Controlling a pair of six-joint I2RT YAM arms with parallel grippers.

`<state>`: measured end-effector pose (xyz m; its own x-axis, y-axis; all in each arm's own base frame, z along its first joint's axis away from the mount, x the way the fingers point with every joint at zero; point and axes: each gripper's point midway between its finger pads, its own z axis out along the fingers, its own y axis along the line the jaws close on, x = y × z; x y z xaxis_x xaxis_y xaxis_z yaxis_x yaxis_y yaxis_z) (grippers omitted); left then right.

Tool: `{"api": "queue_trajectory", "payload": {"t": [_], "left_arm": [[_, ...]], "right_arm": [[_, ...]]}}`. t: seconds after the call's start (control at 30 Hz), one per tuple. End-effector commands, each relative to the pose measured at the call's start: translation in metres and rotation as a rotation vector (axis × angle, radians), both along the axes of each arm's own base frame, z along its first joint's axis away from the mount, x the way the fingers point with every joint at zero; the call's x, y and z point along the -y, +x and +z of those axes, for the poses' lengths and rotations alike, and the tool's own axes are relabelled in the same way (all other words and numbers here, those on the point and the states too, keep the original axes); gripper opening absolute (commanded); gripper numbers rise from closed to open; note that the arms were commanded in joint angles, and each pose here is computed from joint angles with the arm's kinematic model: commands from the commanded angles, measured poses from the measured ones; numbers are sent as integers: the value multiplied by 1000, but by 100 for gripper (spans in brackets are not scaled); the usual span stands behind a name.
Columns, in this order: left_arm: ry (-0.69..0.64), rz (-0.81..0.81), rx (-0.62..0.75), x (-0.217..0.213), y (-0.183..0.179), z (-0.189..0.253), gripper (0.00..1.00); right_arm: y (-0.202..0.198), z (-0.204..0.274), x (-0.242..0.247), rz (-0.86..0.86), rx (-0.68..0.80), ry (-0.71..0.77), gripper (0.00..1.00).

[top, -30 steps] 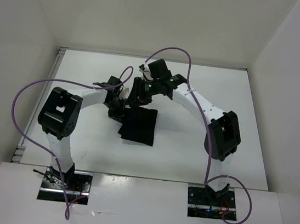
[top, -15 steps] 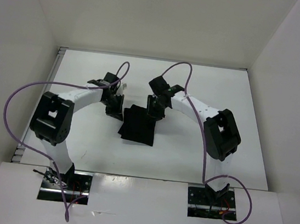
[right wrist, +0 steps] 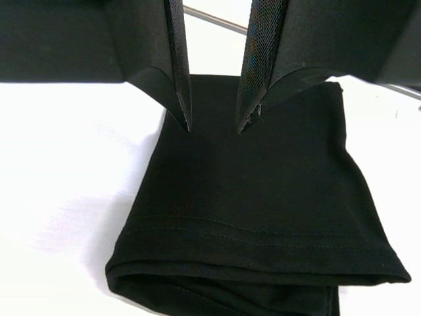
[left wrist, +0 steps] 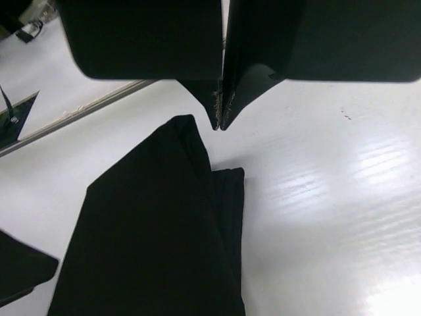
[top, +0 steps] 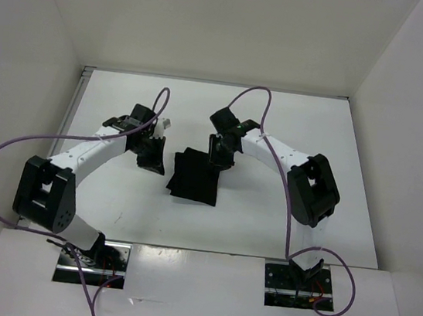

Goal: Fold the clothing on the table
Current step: Fold the skirt

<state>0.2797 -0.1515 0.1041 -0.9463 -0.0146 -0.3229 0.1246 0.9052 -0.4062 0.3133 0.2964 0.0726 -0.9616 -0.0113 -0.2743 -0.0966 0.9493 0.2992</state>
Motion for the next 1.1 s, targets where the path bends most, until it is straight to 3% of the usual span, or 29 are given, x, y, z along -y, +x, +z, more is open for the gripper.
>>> {"api": "queue_trajectory", "payload": {"t": [0.0, 0.1, 0.13, 0.2, 0.37, 0.73, 1.07], "left_arm": [[-19, -36, -64, 7, -10, -14, 0], [-99, -64, -92, 22, -8, -18, 0], [-122, -59, -94, 26, -8, -15, 7], [-167, -79, -82, 33, -4, -12, 41], [-209, -53, -86, 35, 1, -15, 62], [-224, -43, -160, 40, 1, -47, 60], [-236, -39, -196, 43, 4, -64, 45]], "right_arm": [[2, 37, -4, 22, 70, 36, 39], [3, 41, -14, 40, 71, 85, 42], [-1, 38, -13, 44, 56, 84, 42], [-5, 30, -10, 44, 42, 74, 43], [-11, 24, -2, 28, 34, 51, 43], [-15, 21, 4, 24, 24, 33, 43], [-22, 19, 7, 19, 8, 35, 43]]}}
